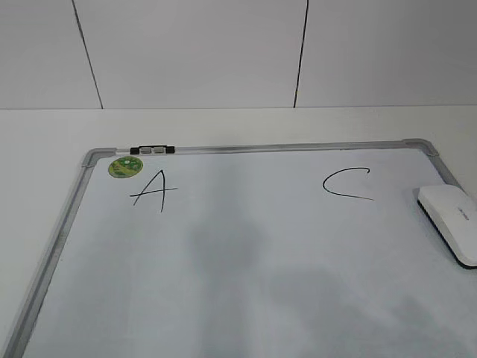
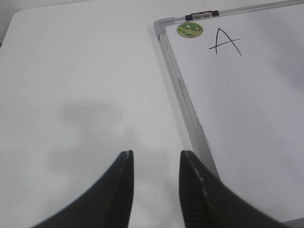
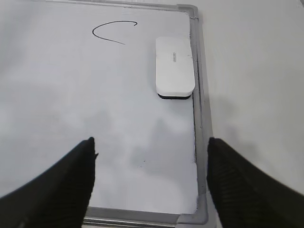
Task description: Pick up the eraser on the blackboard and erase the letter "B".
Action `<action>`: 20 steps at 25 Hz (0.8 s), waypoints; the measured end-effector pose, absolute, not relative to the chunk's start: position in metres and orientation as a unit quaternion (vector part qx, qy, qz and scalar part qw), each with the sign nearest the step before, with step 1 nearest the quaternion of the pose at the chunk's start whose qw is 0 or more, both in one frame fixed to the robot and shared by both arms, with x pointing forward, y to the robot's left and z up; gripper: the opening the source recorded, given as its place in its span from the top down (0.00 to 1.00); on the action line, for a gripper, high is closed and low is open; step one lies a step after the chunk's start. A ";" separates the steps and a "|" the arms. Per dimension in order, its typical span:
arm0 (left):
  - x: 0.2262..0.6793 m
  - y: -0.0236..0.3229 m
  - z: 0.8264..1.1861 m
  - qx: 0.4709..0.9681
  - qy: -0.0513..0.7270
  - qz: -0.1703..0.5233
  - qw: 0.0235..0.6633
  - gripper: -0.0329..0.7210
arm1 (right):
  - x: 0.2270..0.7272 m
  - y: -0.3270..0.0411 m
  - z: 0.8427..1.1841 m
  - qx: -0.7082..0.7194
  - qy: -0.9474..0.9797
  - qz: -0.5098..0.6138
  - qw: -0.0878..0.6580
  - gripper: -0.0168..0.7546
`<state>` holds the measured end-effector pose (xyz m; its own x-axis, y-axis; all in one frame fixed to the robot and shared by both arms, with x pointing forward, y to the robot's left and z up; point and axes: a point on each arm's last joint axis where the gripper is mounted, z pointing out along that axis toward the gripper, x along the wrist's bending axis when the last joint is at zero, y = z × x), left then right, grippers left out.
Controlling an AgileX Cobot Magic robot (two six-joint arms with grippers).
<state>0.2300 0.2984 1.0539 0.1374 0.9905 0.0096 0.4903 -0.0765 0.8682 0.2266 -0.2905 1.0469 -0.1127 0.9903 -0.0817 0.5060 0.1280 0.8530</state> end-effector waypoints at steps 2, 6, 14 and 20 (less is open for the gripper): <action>0.230 0.298 1.054 0.653 0.566 0.334 0.377 0.63 | 0.227 -0.290 1.047 0.564 0.663 0.342 0.354 0.22; 0.230 0.298 1.054 0.653 0.566 0.334 0.377 0.63 | 0.227 -0.290 1.047 0.564 0.663 0.342 0.354 0.22; 0.230 0.298 1.054 0.653 0.566 0.334 0.377 0.63 | 0.227 -0.290 1.047 0.564 0.663 0.343 0.355 0.22; 0.230 0.298 1.054 0.653 0.566 0.334 0.377 0.63 | 0.227 -0.290 1.047 0.564 0.663 0.343 0.355 0.22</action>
